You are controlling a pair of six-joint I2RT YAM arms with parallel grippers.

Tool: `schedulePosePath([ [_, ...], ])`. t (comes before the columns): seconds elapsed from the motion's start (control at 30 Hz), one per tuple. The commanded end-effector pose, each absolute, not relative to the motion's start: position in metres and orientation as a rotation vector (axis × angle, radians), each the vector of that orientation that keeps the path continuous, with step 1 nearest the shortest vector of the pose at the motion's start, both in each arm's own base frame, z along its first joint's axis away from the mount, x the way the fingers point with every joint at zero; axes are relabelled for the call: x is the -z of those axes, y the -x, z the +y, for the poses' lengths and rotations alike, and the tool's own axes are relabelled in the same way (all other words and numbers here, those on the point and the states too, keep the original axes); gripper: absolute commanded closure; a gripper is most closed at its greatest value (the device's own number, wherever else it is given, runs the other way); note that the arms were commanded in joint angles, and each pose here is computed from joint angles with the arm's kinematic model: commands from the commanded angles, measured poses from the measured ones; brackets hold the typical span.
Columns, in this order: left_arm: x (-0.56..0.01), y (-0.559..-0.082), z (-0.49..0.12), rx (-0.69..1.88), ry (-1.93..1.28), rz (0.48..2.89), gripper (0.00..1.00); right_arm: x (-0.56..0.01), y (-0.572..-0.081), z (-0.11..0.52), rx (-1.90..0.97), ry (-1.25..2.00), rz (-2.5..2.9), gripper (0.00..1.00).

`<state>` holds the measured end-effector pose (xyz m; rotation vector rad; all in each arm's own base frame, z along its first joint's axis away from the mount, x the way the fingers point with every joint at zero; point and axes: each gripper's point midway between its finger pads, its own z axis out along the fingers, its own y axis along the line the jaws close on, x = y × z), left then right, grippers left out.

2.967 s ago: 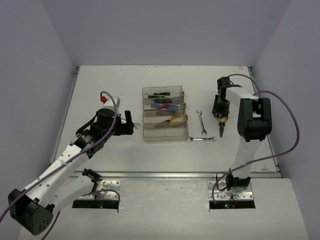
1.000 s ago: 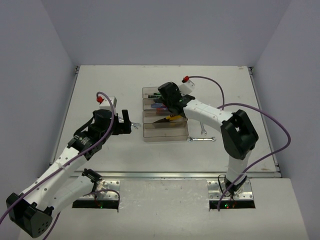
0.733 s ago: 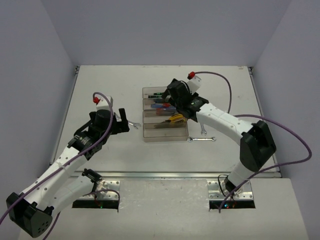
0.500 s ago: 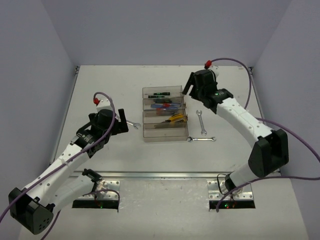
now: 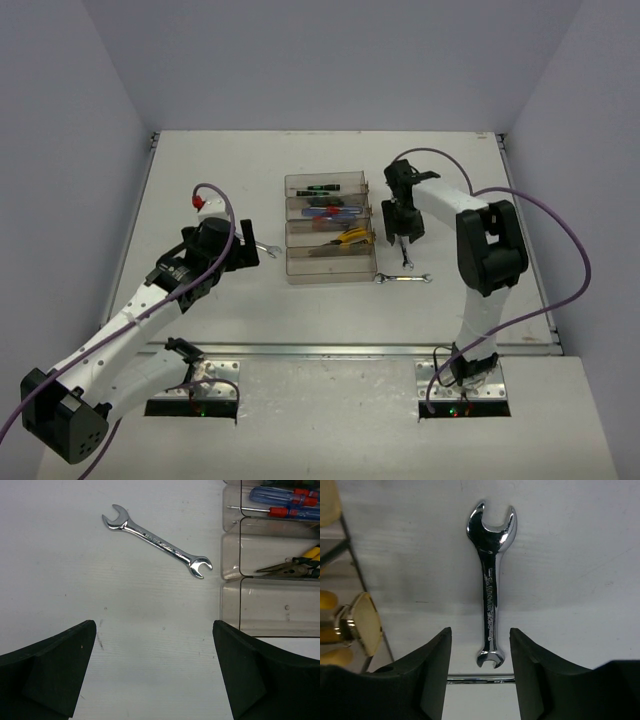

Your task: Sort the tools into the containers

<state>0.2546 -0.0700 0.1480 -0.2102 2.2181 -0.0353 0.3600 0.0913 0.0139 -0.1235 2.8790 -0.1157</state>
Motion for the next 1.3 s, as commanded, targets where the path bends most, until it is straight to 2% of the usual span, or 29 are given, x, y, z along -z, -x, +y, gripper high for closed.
schedulePosePath([
  [0.0, -0.169, -0.263, -0.076, 0.088, 0.209, 2.151, 0.0, -0.017, -0.367, 0.088, 0.067, 0.203, 2.905, 0.51],
  [0.17, -0.168, -0.263, -0.078, 0.096, 0.196, 2.158, 0.0, 0.003, -0.37, 0.082, 0.003, 0.23, 2.959, 0.52],
  [0.43, -0.168, -0.264, -0.08, 0.105, 0.185, 2.161, 0.0, 0.027, -0.375, 0.081, -0.055, 0.282, 3.004, 0.63],
  [0.63, -0.168, -0.263, -0.082, 0.115, 0.173, 2.163, 0.0, 0.035, -0.372, 0.078, -0.03, 0.261, 3.012, 0.79],
  [0.67, -0.168, -0.264, -0.082, 0.117, 0.172, 2.163, 0.0, 0.035, -0.371, 0.078, -0.032, 0.265, 3.013, 0.84],
  [0.7, -0.168, -0.263, -0.083, 0.12, 0.169, 2.163, 0.0, 0.034, -0.372, 0.078, -0.024, 0.267, 3.013, 0.94],
  [0.73, -0.168, -0.263, -0.083, 0.12, 0.167, 2.164, 0.0, 0.031, -0.373, 0.075, -0.002, 0.263, 3.006, 0.99],
  [0.83, -0.168, -0.263, -0.084, 0.126, 0.163, 2.163, 0.0, 0.022, -0.374, 0.077, -0.004, 0.253, 2.982, 1.0],
  [1.27, -0.167, -0.263, -0.086, 0.135, 0.149, 2.166, 0.0, -0.086, -0.381, 0.088, -0.077, 0.27, 2.704, 1.0],
])
